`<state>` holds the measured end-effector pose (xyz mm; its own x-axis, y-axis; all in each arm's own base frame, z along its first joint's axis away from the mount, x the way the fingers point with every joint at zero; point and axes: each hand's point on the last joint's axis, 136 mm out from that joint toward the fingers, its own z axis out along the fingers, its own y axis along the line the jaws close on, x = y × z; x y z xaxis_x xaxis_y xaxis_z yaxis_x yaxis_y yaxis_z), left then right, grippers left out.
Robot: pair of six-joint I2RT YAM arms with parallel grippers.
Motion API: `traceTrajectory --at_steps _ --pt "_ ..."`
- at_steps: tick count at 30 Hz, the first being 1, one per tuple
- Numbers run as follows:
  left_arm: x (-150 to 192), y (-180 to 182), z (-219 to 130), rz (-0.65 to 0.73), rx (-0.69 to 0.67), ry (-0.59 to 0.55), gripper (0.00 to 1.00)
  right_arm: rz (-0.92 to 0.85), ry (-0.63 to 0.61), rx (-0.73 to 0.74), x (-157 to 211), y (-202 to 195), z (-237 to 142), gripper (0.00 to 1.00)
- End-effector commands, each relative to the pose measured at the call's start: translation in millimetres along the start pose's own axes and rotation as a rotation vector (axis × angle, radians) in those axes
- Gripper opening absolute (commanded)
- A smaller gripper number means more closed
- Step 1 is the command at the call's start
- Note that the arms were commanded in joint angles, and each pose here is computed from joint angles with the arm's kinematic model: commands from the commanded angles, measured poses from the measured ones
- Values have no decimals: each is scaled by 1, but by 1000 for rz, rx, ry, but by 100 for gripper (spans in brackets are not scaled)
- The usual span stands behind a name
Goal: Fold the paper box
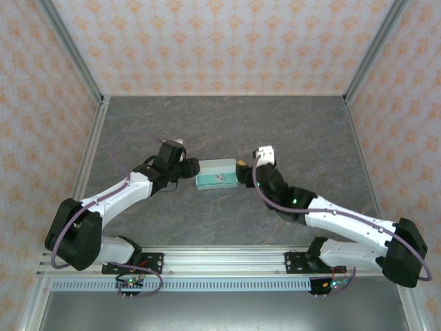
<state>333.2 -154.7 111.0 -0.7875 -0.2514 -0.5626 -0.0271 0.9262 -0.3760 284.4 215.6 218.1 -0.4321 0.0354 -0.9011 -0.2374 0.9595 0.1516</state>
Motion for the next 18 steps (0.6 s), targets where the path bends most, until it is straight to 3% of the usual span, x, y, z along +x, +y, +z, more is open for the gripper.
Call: traceTrajectory --at_steps 1,9,18 --pt "1 6 -2 -4 -21 -6 52 21 225 -59 22 5 17 73" --pt "2 6 -1 -4 -19 -4 52 51 422 -24 41 10 69 71" --pt "17 11 7 -3 -17 30 52 84 532 -19 85 10 85 67"
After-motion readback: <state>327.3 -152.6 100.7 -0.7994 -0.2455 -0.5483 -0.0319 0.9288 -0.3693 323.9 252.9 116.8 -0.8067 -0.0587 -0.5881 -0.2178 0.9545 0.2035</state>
